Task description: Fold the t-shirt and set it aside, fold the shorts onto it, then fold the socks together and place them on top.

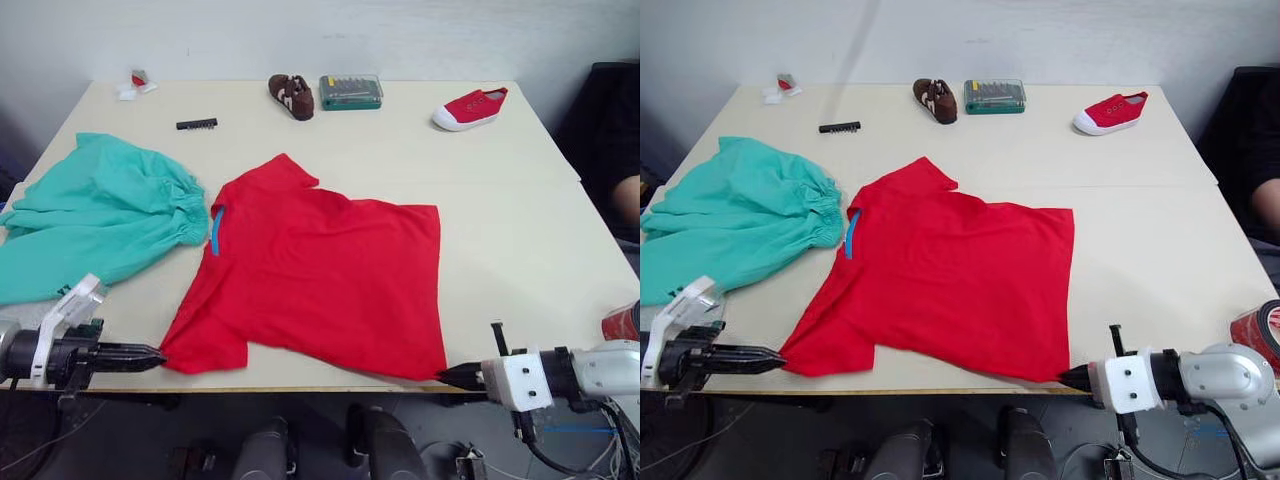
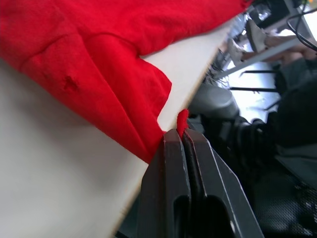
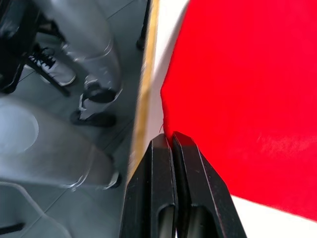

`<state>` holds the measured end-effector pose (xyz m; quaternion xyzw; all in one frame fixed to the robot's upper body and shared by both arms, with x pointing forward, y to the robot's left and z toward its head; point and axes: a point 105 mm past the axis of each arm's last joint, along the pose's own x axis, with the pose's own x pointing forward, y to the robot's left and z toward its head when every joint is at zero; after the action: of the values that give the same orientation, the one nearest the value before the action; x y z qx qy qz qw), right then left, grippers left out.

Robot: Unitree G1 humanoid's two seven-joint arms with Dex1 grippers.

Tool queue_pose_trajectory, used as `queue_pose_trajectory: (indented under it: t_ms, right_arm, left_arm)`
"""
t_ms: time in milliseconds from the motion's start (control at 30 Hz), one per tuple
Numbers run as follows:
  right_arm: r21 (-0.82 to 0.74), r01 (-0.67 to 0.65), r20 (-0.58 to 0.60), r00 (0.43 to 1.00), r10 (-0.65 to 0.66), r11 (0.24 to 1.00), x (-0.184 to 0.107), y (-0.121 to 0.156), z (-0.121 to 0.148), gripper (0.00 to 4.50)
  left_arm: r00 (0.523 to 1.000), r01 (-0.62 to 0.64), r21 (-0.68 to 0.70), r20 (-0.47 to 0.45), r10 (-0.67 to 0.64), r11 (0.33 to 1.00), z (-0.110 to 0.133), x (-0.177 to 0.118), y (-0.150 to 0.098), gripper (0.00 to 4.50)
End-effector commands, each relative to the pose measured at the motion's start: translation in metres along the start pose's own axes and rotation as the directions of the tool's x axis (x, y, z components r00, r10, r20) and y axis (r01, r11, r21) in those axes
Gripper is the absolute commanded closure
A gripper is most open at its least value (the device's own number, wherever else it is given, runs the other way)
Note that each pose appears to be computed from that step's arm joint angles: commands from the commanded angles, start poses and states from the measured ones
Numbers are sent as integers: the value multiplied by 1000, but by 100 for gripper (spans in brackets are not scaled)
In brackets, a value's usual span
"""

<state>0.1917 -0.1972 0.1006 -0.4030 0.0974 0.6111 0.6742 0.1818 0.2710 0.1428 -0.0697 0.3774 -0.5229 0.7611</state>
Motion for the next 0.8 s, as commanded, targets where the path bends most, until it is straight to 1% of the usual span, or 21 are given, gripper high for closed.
queue_pose_trajectory:
  t_ms: [33,100,200,267,300,333,400,433,533,567,667,733,800]
  right_arm:
    - [4,-12,-38,999,12,1000,-15,6,-5,449]
    - [88,-11,-21,1000,13,996,-22,12,-2,449]
    - [198,20,48,998,-30,980,-28,5,12,449]
    - [316,34,119,990,-75,948,-30,-8,23,449]
    - [375,33,149,984,-96,927,-31,-15,25,449]
    - [412,30,167,980,-108,911,-32,-19,27,449]
    - [452,45,167,977,-135,891,-33,-28,23,449]
    - [458,55,162,976,-143,887,-33,-32,21,449]
    - [481,59,177,971,-163,875,-32,-39,23,449]
    - [500,56,193,966,-174,864,-31,-42,25,449]
    - [554,50,220,954,-204,831,-28,-51,28,449]
    - [614,53,212,950,-229,788,-27,-57,23,449]
    - [657,65,182,953,-241,751,-25,-59,14,449]
  left_arm:
    - [998,54,10,-33,-54,998,-1,-5,-17,450]
    - [996,73,-11,-54,-73,997,-6,-8,-23,450]
    - [997,71,3,-7,-71,998,7,-13,-21,450]
    - [996,47,23,80,-49,999,27,-15,-11,450]
    - [988,12,44,153,-19,999,43,-16,-1,450]
    - [980,-9,55,201,-3,998,54,-17,6,450]
    - [956,-74,65,288,52,995,77,-16,25,450]
    - [949,-82,63,308,59,995,85,-16,29,450]
    - [947,-37,104,320,2,994,102,-9,26,450]
    - [945,-49,100,326,14,994,106,-6,30,450]
    - [942,-154,90,313,119,984,112,5,55,450]
    - [931,-204,78,324,169,976,116,16,71,450]
    - [924,-225,69,331,190,972,120,27,80,450]
